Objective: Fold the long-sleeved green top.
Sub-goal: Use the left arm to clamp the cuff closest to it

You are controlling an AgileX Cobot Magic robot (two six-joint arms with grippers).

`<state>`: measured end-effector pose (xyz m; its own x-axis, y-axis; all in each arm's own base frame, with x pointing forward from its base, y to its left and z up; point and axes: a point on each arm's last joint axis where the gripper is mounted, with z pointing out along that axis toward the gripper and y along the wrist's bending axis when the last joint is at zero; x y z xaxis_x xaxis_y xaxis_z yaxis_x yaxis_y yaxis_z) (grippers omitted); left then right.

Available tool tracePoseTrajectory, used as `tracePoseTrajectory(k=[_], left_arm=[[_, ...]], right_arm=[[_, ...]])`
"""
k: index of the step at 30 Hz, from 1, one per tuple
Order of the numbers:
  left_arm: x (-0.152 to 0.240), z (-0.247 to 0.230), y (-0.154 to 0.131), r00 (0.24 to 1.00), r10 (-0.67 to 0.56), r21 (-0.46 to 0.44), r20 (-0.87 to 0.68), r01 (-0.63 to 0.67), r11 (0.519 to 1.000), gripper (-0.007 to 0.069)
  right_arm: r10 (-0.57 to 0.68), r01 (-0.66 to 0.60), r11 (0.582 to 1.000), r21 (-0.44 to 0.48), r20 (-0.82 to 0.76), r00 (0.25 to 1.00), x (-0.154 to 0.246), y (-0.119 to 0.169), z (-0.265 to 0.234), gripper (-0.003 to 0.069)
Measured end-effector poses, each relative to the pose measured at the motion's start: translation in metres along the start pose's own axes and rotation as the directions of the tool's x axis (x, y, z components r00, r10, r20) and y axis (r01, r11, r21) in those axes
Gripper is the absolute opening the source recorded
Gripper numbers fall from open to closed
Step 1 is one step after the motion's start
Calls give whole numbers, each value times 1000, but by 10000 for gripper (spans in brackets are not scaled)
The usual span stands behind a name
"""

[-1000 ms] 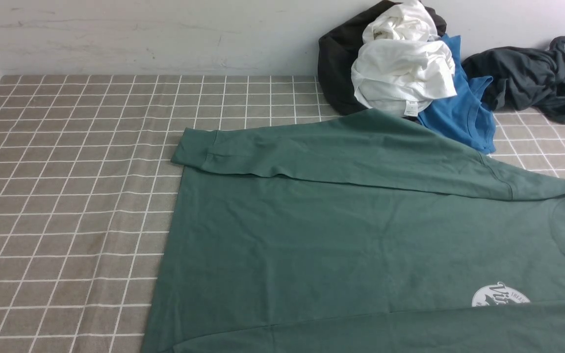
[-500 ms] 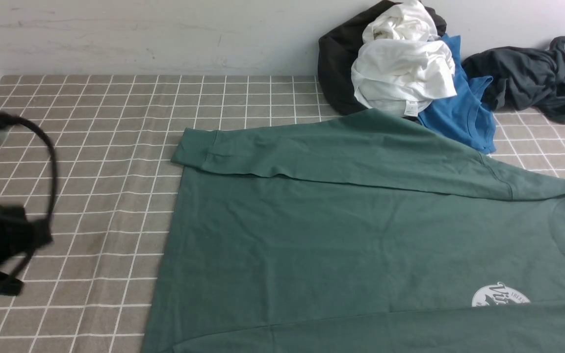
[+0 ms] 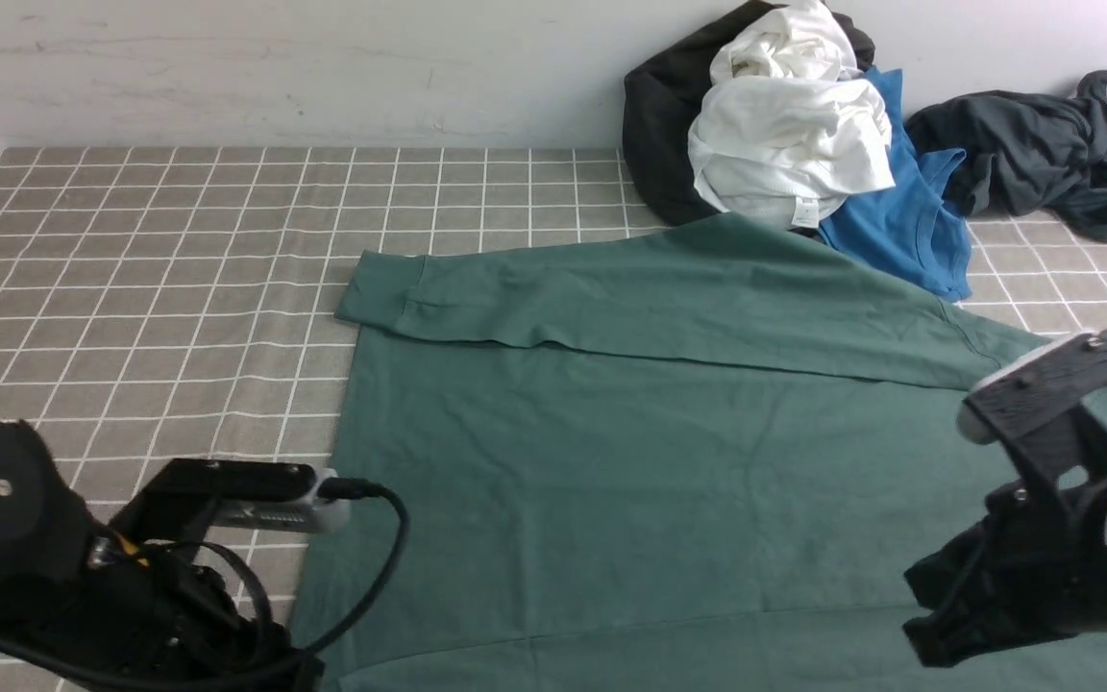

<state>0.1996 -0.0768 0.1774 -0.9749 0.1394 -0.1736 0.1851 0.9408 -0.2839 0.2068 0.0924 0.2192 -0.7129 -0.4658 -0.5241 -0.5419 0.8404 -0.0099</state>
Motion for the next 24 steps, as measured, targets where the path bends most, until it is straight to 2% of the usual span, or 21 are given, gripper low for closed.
tracePoseTrajectory(k=[5, 12, 14, 16, 19, 24], left_arm=[[-1, 16, -5, 999, -23, -46, -31, 22, 999, 382], [-5, 29, -4, 997, -59, -73, -40, 56, 996, 311], [-5, 29, -4, 998, -55, -78, -39, 52, 996, 310], [-5, 28, -3, 998, -43, -86, -38, 40, 996, 329], [-6, 28, -1, 999, -15, -106, -41, 11, 994, 433], [-6, 29, -1, 999, -13, -108, -42, 8, 994, 520]], right_arm=[[-19, 19, 1000, -11, -10, 1000, -3, 1, 6, -11], [-22, 22, 1000, -6, 9, 1000, -5, 0, 5, -11], [-22, 22, 1000, -6, 9, 1000, -5, 0, 5, -11], [-22, 22, 1000, -5, 11, 1000, -5, 0, 5, -11], [-22, 22, 1000, -5, 12, 1000, -5, 0, 5, -11], [-21, 21, 1000, -2, 22, 1000, -6, 0, 5, -11]])
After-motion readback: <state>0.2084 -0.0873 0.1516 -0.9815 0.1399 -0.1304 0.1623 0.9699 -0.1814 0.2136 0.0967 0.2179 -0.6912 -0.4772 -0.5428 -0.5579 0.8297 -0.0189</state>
